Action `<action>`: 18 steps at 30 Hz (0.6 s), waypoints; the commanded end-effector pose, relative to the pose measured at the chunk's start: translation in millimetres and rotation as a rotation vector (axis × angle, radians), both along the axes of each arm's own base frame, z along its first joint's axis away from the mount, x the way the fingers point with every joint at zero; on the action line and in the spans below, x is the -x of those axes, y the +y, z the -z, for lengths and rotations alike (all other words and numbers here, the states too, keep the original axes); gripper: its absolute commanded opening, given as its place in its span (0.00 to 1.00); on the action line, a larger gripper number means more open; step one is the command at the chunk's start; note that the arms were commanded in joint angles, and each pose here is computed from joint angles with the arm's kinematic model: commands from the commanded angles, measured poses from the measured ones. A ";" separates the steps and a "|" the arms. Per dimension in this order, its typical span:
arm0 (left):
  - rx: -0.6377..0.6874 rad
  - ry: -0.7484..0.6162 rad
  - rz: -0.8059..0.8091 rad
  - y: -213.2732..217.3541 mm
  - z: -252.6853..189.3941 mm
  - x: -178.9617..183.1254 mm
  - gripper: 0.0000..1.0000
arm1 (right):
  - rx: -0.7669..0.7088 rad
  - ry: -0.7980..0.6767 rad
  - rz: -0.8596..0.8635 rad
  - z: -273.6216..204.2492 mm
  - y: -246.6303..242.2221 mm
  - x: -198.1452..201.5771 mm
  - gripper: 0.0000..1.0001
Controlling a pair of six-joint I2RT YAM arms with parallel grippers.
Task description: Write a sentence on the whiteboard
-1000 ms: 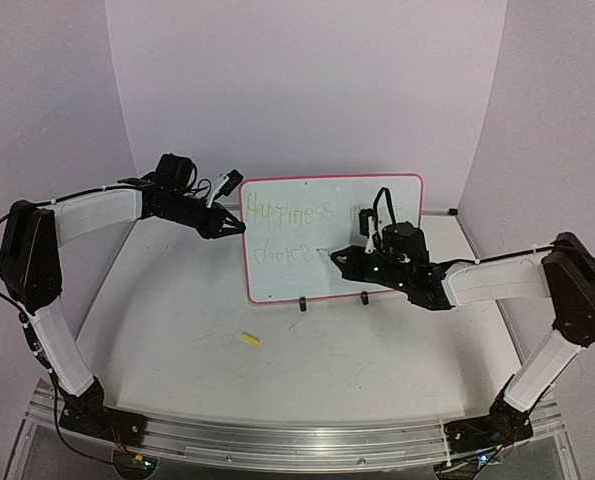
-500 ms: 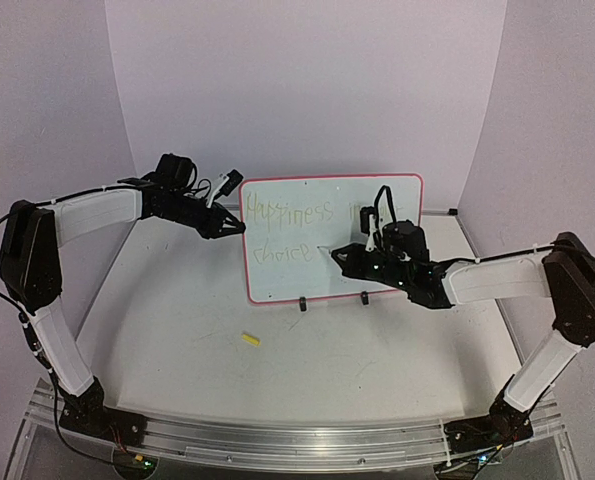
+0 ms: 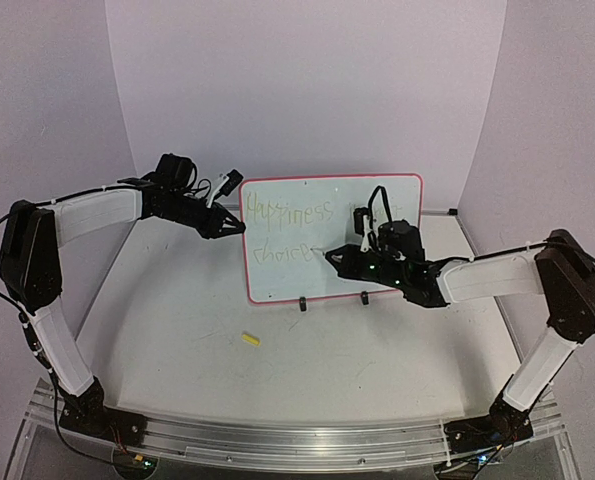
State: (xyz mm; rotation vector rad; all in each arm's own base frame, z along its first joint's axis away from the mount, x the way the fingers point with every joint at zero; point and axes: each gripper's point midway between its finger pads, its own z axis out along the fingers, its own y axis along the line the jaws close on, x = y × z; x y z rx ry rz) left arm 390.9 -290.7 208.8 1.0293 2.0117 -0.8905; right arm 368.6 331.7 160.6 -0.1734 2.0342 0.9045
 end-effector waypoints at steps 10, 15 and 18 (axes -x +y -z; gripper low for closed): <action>0.025 -0.080 0.037 -5.2 -26.4 7.3 0.00 | -0.008 -0.009 0.060 -1.0 -10.7 -7.5 0.00; 0.026 -0.078 0.038 -5.3 -26.5 7.5 0.00 | -0.004 -0.002 0.059 1.1 -11.3 -6.3 0.00; 0.027 -0.078 0.038 -5.4 -26.4 7.6 0.00 | -0.001 0.000 0.062 1.7 -12.5 -5.7 0.00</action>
